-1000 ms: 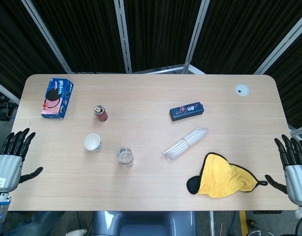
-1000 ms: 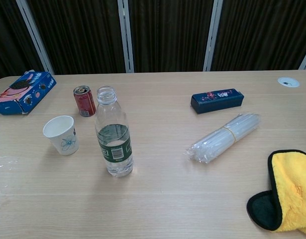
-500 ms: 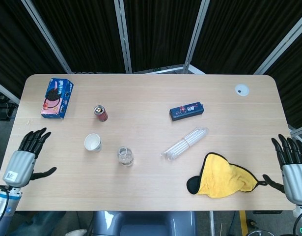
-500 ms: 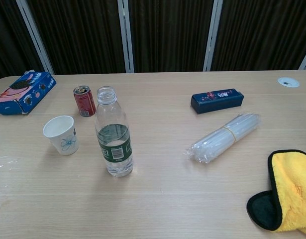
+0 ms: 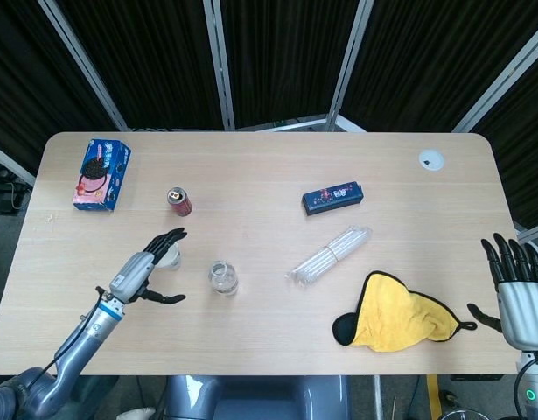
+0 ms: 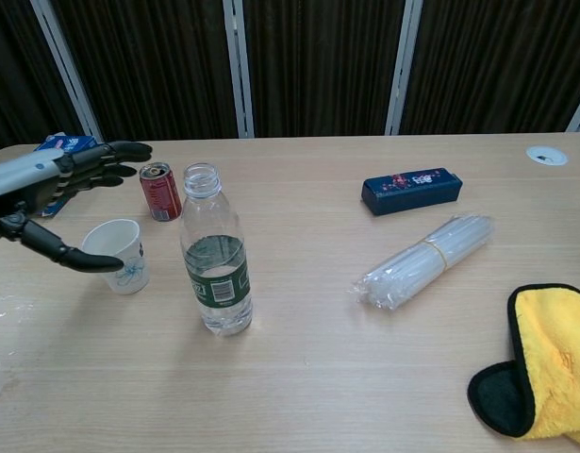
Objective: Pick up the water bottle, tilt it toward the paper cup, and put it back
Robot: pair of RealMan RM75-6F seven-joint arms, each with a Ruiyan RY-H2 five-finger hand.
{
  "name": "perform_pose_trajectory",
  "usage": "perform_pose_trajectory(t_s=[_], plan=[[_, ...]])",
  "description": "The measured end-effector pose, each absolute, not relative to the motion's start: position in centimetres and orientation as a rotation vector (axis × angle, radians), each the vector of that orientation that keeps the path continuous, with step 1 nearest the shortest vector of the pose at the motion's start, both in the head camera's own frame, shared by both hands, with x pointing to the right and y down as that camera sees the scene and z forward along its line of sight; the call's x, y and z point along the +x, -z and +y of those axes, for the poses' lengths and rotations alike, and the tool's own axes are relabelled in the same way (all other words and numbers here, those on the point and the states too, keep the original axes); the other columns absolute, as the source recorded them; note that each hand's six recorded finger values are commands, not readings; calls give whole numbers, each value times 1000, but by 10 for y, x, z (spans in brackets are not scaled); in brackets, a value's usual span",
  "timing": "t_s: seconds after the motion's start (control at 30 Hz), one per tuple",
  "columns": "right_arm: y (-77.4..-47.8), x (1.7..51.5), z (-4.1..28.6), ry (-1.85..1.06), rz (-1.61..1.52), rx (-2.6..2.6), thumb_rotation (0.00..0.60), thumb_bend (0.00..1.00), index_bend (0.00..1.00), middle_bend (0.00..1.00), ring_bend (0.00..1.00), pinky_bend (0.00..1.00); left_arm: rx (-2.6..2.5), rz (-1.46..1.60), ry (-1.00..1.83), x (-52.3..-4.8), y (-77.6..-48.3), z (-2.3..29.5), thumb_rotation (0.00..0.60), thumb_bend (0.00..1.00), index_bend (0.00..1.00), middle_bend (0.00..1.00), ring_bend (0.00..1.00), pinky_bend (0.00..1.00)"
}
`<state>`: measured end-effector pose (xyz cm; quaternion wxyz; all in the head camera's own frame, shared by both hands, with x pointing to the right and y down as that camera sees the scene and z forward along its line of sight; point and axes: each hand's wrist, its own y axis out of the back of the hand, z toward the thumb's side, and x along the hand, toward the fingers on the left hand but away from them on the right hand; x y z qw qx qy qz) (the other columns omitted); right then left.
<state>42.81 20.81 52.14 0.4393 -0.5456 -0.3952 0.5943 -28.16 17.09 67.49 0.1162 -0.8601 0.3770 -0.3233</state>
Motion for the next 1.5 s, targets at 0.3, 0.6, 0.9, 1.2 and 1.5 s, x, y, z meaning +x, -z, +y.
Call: perform_pose_trajectory(t_s=[0.3, 0.6, 0.9, 1.2, 1.5], plan=[[-526, 440, 206, -1526, -988, -1326, 600, 0, 0, 0, 0, 0, -2661, 1141, 927, -249, -710, 165, 600, 0, 0, 0, 0, 0], [-529, 446, 204, -1553, -994, -1312, 600, 0, 0, 0, 0, 0, -2750, 1146, 918, -229, -731, 168, 600, 0, 0, 0, 0, 0], [-532, 449, 203, -1569, -990, -1306, 600, 0, 0, 0, 0, 0, -2806, 1069, 921, -210, -745, 178, 600, 0, 0, 0, 0, 0], [-533, 452, 202, -1581, -994, -1304, 600, 0, 0, 0, 0, 0, -2855, 1061, 931, -199, -755, 182, 600, 24, 135, 90, 4, 66], [-534, 454, 200, -1589, -994, -1305, 600, 0, 0, 0, 0, 0, -2883, 1080, 914, -193, -758, 184, 600, 175, 483, 412, 213, 252]])
